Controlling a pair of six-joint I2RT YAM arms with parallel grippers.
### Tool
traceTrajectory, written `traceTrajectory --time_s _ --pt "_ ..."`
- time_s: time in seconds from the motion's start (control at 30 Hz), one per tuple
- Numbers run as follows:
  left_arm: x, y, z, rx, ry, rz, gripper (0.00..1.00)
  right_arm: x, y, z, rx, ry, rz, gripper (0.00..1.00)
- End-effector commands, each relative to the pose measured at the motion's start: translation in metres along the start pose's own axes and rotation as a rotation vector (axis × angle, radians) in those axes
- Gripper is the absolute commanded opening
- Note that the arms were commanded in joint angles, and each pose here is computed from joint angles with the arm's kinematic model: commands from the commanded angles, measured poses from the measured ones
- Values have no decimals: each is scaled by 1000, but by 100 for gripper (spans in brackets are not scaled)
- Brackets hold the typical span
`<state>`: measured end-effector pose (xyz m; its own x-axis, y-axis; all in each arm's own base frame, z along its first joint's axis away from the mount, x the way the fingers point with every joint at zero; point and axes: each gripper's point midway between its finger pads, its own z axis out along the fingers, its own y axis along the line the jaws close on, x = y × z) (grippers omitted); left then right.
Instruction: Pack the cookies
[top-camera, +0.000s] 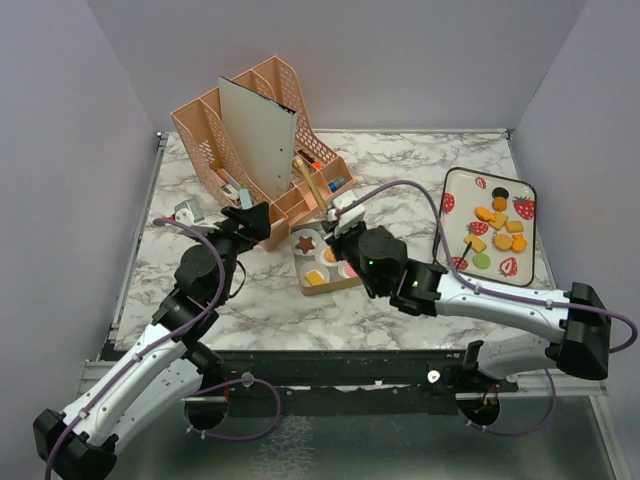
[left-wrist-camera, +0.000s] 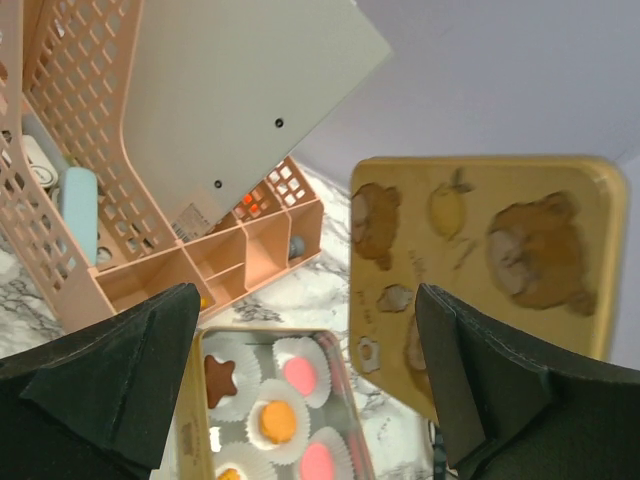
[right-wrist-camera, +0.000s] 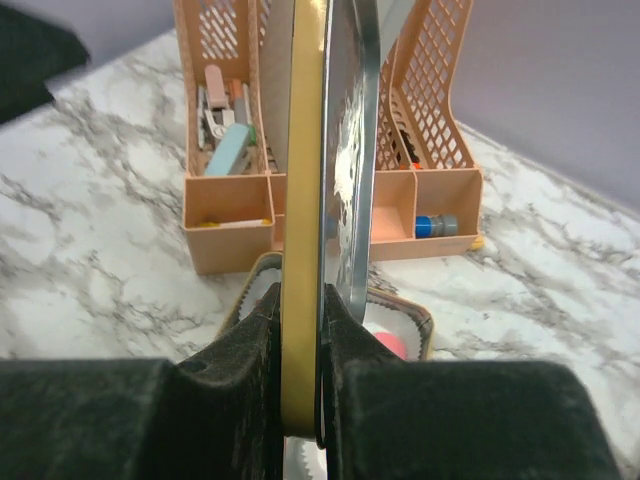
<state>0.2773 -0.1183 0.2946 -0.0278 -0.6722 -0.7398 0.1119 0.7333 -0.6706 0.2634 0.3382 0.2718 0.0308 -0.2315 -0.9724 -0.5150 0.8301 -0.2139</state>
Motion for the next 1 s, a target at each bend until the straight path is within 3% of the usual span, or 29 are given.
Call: traceTrajectory --time_s 0.0,0.5,0.7,0.97 --pt "18 14 4 -26 44 79 98 -30 -5 -13 -97 -41 314 0" --pt "97 76 15 -188 273 -2 99 1 1 -31 -388 37 894 0" --pt "97 96 11 -205 297 -120 99 22 13 -34 -450 91 1030 1" --pt "102 91 4 -179 350 -109 98 57 25 -24 -471 184 1216 1"
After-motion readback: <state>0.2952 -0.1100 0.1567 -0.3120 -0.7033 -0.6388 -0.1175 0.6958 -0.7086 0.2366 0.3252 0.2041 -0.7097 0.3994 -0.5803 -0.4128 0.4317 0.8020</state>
